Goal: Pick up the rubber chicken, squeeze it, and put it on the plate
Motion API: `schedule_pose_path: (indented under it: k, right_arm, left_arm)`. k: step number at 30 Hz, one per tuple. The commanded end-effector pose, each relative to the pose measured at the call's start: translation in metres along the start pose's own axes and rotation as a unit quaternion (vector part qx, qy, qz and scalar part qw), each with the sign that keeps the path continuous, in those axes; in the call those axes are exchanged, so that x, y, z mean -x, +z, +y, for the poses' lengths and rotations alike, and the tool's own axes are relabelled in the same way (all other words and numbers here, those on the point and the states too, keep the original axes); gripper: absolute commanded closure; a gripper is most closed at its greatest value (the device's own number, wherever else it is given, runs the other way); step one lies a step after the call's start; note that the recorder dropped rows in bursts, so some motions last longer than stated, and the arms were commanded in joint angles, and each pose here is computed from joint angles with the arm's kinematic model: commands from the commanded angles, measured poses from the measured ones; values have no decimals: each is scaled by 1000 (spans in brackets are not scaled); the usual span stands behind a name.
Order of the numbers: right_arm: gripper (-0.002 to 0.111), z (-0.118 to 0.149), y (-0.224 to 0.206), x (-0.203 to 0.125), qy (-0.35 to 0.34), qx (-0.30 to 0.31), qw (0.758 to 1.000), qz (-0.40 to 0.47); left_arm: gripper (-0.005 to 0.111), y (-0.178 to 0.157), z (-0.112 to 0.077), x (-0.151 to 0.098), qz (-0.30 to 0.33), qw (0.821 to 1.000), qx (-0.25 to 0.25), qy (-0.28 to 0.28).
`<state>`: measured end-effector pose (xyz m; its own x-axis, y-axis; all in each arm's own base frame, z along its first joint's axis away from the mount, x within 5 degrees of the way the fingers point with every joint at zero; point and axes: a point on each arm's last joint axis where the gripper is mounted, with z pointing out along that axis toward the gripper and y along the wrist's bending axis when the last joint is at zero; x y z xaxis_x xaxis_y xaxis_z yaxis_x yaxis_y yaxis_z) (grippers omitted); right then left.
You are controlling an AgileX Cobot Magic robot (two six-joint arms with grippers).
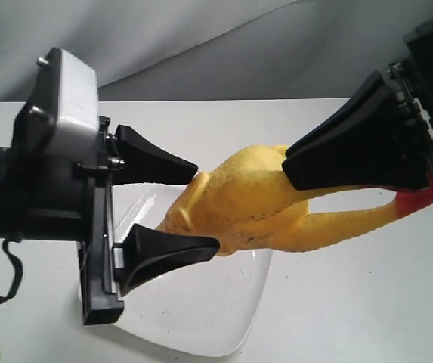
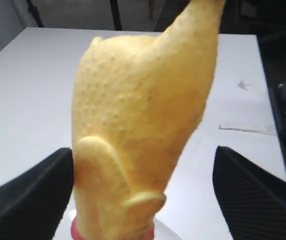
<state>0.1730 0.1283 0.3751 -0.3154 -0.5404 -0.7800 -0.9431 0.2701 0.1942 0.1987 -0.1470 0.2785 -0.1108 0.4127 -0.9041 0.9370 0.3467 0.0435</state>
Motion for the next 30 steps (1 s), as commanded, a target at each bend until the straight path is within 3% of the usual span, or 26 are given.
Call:
schedule_pose_path:
  k: [1, 8, 16, 24, 27, 30]
  right_arm:
    - [108, 3, -1, 4, 0, 5, 1000, -20]
    - [108, 3, -1, 4, 0, 5, 1000, -20]
    - [108, 3, -1, 4, 0, 5, 1000, -20]
    - [108, 3, -1, 3, -1, 4, 1000, -18]
    - [108, 2, -1, 3, -1, 3, 1000, -17]
    - [108, 2, -1, 3, -1, 3, 1000, -17]
  left_arm:
    - [34, 22, -1, -6, 28, 999, 16, 13]
    - [34, 33, 7, -13, 33, 999, 33, -8]
    - [34, 21, -6, 6, -12, 1000, -8, 5]
    - [35, 10, -12, 14, -26, 1000, -3, 13]
    - [42, 10, -15, 13, -22, 999, -20, 23]
    - [61, 9, -18, 12, -20, 999, -39, 31]
